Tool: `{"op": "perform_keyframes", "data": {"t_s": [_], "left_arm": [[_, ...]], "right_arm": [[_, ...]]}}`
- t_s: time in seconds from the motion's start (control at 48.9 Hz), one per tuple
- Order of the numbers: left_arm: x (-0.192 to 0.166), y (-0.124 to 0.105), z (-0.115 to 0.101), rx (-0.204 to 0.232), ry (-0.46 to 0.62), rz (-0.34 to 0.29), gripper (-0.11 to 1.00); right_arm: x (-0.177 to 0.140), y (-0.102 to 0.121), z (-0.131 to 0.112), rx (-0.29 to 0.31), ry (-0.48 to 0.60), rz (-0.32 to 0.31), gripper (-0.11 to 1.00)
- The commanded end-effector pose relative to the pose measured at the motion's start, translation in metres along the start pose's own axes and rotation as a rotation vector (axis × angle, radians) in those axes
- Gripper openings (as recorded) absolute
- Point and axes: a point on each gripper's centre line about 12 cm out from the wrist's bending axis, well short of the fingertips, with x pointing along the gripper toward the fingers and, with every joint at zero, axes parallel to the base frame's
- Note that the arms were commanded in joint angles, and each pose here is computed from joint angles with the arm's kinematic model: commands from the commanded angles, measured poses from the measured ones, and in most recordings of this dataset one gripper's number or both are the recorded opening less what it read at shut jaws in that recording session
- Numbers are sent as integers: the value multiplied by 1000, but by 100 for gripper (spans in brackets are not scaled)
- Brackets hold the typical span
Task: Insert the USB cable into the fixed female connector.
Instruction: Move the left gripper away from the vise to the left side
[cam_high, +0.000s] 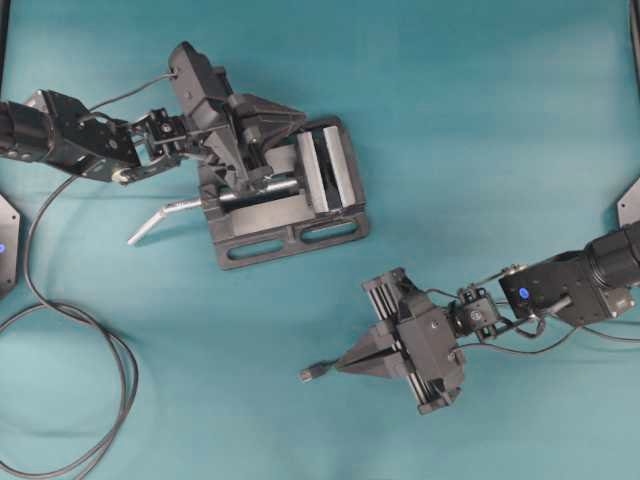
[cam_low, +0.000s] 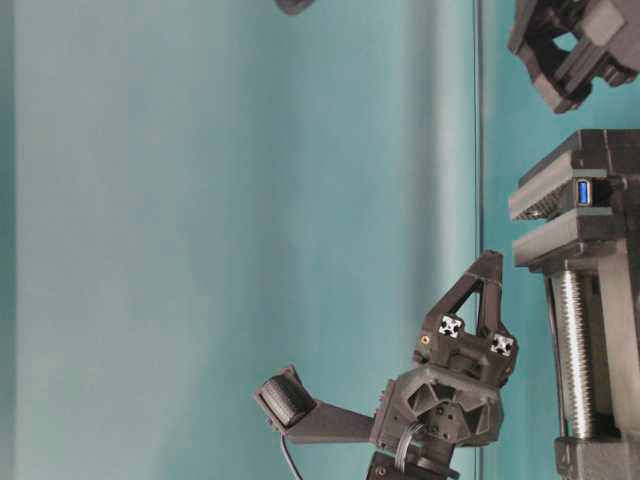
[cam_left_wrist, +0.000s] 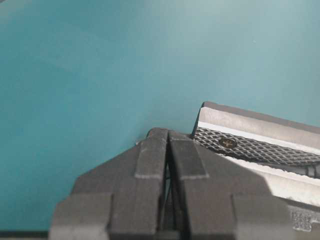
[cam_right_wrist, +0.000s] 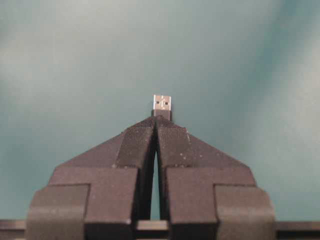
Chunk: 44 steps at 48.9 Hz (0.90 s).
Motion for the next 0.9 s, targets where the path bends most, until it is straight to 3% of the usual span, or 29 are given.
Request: {"op": "perform_keyframes", "data": {"t_s": [0.0, 0.082, 0.225, 0.47, 0.552, 0.736, 0.817, 0.879], "left_arm": [[-1, -6, 16, 34, -46, -27, 1], [-4, -8, 19, 32, -51, -34, 7], [-9, -13, 20, 25, -50, -46, 3], [-22, -15, 32, 19, -75, -55, 12], [-32, -18, 39, 21, -85, -64, 30], [-67, -38, 64, 7, -127, -130, 82], [-80, -48, 75, -10, -128, -164, 97], [-86, -53, 75, -8, -114, -179, 100]], "right_arm": [[2, 2, 13, 2, -40, 4, 0], [2, 1, 15, 6, -48, 4, 1], [1, 2, 18, 21, -76, 5, 1], [2, 2, 12, 94, -66, 8, 1], [2, 2, 10, 108, -60, 8, 1], [2, 2, 7, 117, -37, 8, 5], [2, 2, 7, 117, -37, 8, 19], [3, 2, 8, 117, -39, 8, 35]]}}
